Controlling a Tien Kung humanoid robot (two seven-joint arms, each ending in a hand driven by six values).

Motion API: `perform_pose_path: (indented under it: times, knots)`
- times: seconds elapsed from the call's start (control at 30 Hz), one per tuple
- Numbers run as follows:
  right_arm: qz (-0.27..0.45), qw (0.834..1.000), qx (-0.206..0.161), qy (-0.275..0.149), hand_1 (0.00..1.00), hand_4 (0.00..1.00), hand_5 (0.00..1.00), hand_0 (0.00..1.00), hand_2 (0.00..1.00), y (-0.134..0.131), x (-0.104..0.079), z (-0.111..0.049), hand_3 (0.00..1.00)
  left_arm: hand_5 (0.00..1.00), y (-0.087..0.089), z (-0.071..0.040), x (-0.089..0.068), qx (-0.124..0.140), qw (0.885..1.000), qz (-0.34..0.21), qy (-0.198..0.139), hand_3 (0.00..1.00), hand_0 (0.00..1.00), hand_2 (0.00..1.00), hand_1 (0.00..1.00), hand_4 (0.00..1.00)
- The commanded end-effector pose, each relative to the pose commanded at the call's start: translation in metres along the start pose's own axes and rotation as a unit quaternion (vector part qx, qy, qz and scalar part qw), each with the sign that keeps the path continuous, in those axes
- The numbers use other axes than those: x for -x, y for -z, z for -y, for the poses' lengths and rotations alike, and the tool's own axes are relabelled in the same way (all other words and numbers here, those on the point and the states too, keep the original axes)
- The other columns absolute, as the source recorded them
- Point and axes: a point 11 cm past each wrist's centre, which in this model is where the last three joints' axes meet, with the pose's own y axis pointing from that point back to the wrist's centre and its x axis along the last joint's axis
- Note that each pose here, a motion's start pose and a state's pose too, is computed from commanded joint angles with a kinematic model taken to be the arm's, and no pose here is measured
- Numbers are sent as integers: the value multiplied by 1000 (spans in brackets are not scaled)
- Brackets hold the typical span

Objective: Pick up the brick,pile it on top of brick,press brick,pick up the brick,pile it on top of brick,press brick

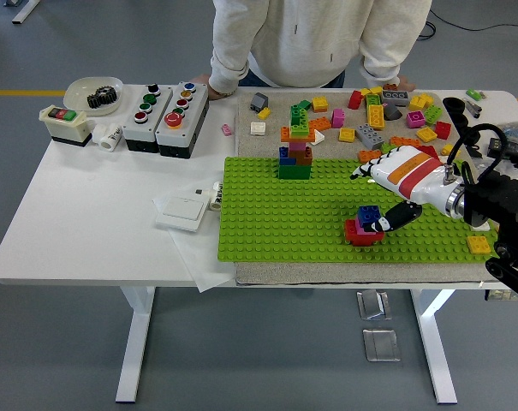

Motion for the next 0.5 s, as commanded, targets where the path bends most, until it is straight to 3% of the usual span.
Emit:
perform_pose_path:
  times: [0.5]
  knots:
    - [-3,1000,-2,5,665,998,509,654,748,1,1,-2,813,607,0,0,0,0,1000,-1,0,564,781,661,718,590]
